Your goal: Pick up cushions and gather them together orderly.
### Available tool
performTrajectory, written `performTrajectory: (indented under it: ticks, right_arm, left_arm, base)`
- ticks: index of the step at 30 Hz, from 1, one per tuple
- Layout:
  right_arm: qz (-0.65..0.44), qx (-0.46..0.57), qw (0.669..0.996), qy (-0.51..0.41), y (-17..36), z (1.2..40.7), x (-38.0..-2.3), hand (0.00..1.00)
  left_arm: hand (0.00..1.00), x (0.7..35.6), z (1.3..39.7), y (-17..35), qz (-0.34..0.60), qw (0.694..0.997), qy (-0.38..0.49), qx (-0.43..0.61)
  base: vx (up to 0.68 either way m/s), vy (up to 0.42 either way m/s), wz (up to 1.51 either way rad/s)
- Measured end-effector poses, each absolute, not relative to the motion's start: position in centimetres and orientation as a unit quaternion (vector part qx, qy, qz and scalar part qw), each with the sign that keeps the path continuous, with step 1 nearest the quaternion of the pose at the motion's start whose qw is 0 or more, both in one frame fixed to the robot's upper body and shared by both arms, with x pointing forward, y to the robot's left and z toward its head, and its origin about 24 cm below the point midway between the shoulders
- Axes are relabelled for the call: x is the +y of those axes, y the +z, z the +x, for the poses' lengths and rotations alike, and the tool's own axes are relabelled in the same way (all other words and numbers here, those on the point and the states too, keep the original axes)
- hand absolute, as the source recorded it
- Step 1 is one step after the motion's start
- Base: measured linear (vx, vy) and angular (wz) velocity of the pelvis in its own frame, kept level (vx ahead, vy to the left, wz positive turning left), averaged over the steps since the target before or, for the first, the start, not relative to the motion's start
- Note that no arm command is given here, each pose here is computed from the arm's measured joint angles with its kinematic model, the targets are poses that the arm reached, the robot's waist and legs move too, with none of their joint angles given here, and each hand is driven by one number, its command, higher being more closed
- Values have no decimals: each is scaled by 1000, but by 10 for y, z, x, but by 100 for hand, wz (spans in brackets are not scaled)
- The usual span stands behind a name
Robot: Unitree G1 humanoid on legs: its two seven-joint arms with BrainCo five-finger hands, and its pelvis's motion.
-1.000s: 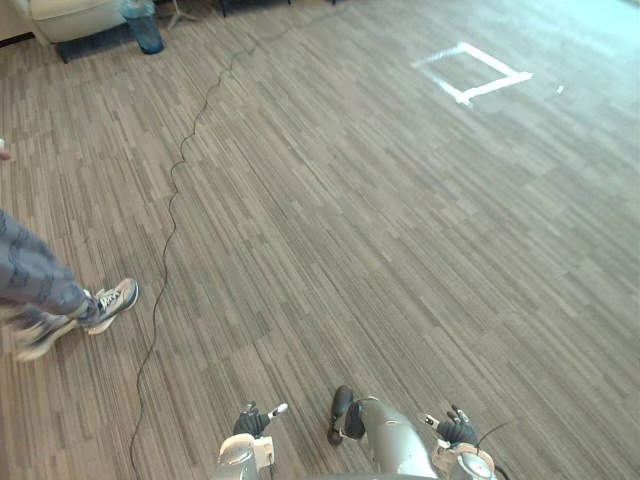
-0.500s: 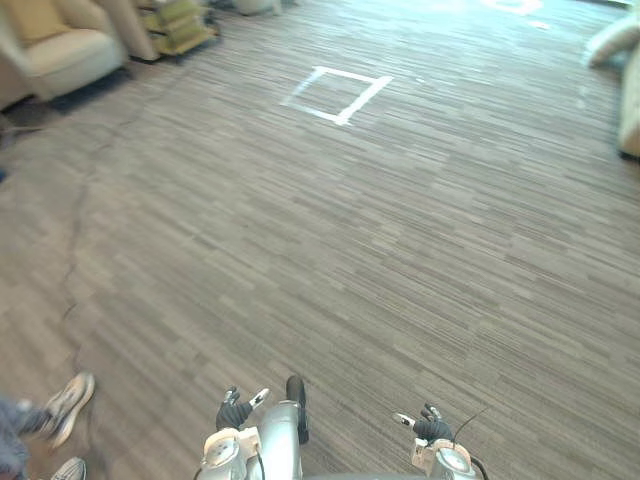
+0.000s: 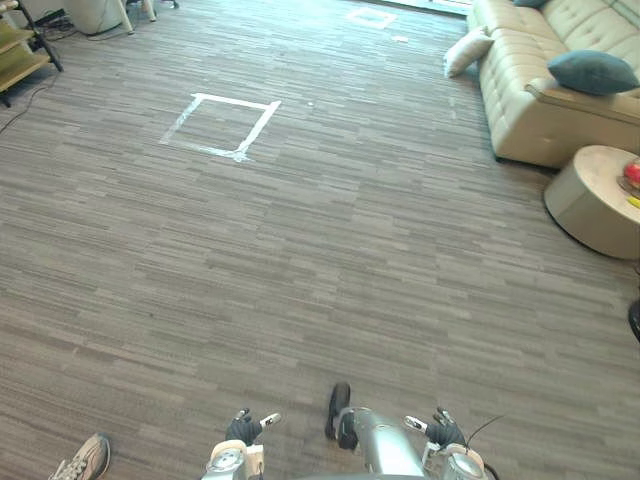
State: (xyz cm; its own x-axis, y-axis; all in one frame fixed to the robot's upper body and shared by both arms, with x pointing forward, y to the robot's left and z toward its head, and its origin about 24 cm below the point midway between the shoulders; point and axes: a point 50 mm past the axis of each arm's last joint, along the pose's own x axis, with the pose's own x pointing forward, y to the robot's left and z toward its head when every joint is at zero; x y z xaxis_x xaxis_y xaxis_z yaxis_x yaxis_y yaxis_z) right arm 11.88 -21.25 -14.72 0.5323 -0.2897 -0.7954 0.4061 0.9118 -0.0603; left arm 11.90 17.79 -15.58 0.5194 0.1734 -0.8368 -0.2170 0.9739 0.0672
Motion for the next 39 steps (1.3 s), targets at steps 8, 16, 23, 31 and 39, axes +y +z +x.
performTrajectory:
  ticks: [8, 16, 23, 31, 39]
  right_arm:
    - [66, 448, 877, -162, -149, 123, -192, 0]
    - [52, 468, 867, -165, -153, 114, -200, 0]
    - [61, 478, 863, -153, -157, 102, -183, 0]
    - [45, 427, 889, -162, -143, 127, -200, 0]
    - [31, 446, 880, -161, -146, 120, -206, 0]
  left_arm:
    - [0, 198, 120, -145, -40, 885, 165, 433]
    - [0, 186, 125, -142, -56, 896, 156, 412]
    - [0, 205, 117, -147, -18, 884, 152, 442]
    - [0, 181, 110, -155, -41, 872, 137, 468]
    - [0, 184, 106, -151, -65, 875, 170, 449]
  base:
    - [648, -51, -82]
    - [573, 222, -63]
    - [732, 364, -30]
    - [975, 77, 29]
    - [639, -103, 15]
